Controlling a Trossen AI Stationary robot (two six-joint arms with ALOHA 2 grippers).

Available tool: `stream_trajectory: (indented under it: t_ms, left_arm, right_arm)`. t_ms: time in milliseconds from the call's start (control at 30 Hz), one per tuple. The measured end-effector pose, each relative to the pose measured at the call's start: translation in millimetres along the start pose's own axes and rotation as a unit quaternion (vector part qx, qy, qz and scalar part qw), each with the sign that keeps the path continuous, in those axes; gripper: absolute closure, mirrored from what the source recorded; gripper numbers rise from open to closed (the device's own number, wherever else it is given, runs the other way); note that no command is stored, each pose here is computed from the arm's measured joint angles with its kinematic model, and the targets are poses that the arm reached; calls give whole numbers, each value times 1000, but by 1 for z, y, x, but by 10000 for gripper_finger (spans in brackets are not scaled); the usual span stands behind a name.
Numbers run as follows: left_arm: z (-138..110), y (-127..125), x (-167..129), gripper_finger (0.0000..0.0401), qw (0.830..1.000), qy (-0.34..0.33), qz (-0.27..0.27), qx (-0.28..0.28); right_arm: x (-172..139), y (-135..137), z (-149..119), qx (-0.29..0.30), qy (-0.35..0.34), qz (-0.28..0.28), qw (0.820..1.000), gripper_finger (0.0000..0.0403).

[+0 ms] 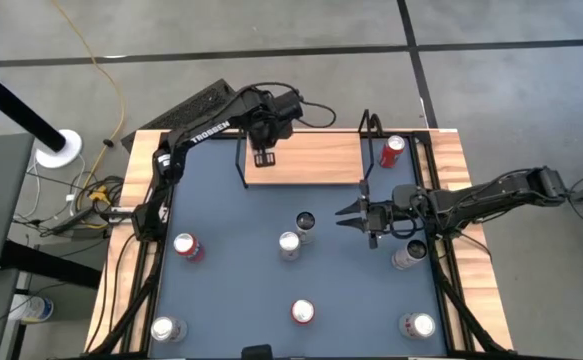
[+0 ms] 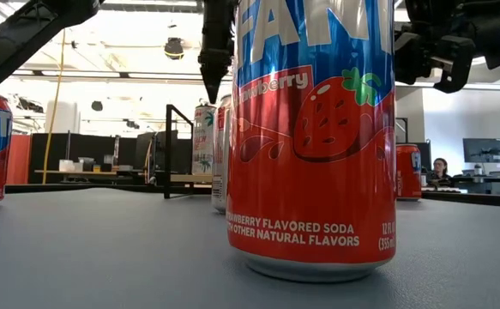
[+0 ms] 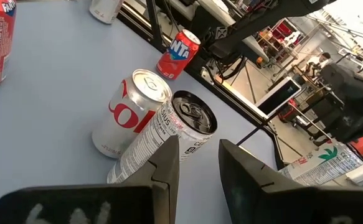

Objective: Place canned beverage on shelf
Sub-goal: Put the top white-pink soda can on the shelf

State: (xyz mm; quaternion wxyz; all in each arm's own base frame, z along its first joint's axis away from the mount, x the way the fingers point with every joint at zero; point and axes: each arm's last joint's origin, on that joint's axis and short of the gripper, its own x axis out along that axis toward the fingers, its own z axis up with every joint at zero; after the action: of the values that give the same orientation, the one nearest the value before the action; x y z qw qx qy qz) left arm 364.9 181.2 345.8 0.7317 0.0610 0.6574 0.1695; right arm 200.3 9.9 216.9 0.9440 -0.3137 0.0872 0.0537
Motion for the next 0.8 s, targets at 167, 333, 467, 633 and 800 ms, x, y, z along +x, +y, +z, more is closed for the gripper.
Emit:
stream_trajectory:
  t_ms: [167,333,467,633,800]
  left_arm:
    - [5,-13,-1,400,999,8,31,19]
    - [10,-32,11,401,996,32,38,70]
    - [10,-39,23,401,990,66,67,107]
    - [9,-32,38,401,988,75,75,113]
    - [7,-26,51,401,986,85,80,116]
  right_arm:
    - [0,0,0,0,0,0,1000,292]
    - [0,0,0,0,0,0,1000,292]
    - [0,0,0,0,0,0,1000,292]
    - [0,0,0,0,0,1,1000,292]
    - [0,0,0,0,2,2,1000,292]
